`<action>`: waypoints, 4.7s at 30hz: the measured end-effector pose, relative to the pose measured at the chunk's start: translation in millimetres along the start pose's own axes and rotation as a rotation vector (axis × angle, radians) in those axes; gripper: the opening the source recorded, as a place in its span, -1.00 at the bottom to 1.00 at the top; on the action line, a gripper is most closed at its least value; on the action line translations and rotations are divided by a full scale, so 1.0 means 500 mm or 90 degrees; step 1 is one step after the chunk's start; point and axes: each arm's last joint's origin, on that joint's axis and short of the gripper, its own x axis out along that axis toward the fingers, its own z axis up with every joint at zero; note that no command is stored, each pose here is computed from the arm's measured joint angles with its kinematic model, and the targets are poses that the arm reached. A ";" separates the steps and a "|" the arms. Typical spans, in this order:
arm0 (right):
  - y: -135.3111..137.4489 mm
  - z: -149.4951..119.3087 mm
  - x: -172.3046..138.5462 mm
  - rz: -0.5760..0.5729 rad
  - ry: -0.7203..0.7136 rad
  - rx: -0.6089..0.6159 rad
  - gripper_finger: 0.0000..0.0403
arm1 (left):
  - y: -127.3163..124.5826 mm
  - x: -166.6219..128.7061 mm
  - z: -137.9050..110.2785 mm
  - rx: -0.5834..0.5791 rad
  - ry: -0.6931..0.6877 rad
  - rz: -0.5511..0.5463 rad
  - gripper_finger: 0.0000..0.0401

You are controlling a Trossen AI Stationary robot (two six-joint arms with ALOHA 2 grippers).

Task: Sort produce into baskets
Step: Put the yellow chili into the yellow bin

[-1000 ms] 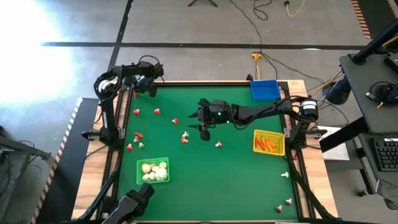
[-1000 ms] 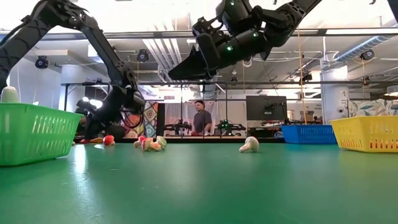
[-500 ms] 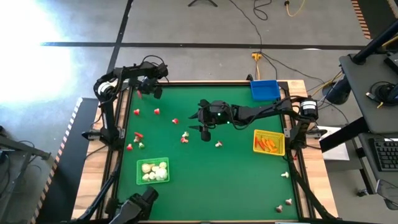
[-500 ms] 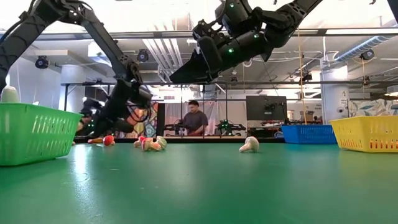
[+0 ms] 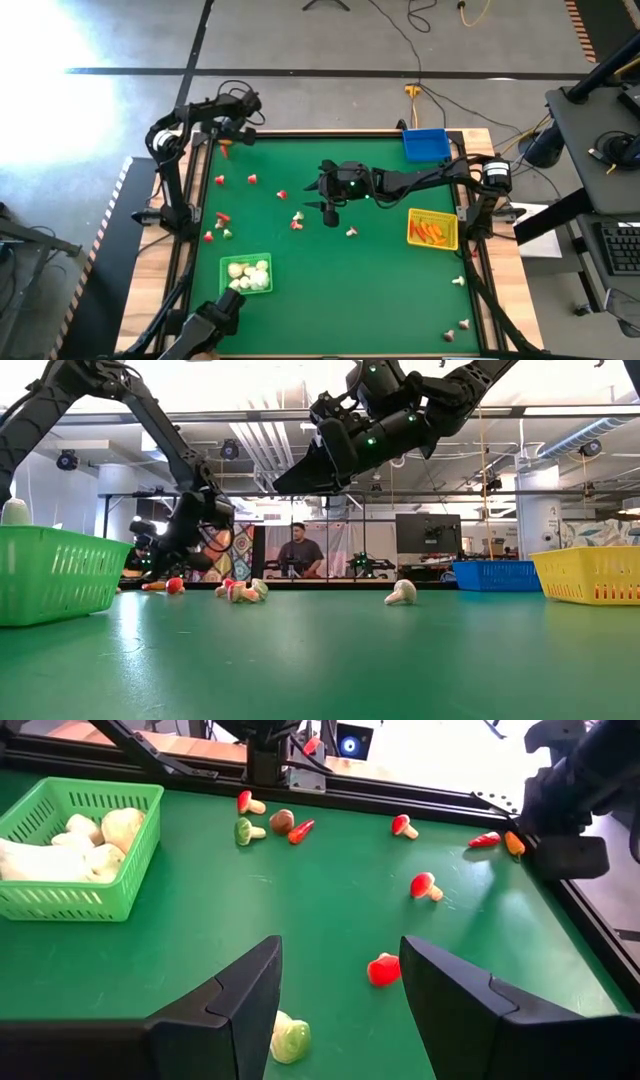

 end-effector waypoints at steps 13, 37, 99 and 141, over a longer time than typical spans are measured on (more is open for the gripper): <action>0.000 0.000 0.000 0.000 0.000 0.000 -0.03 | -0.013 0.006 -0.022 0.021 0.038 -0.039 -1.00; 0.001 -0.004 0.000 0.000 0.003 -0.004 -0.03 | -0.005 -0.049 -0.076 0.152 0.100 0.003 -1.00; 0.000 -0.003 0.000 -0.001 -0.001 -0.005 -0.03 | -0.181 -0.168 -0.178 0.492 0.009 -0.026 -0.19; -0.007 -0.009 -0.002 -0.006 0.005 -0.002 -0.03 | -0.201 -0.092 -0.160 0.896 0.036 0.034 -0.23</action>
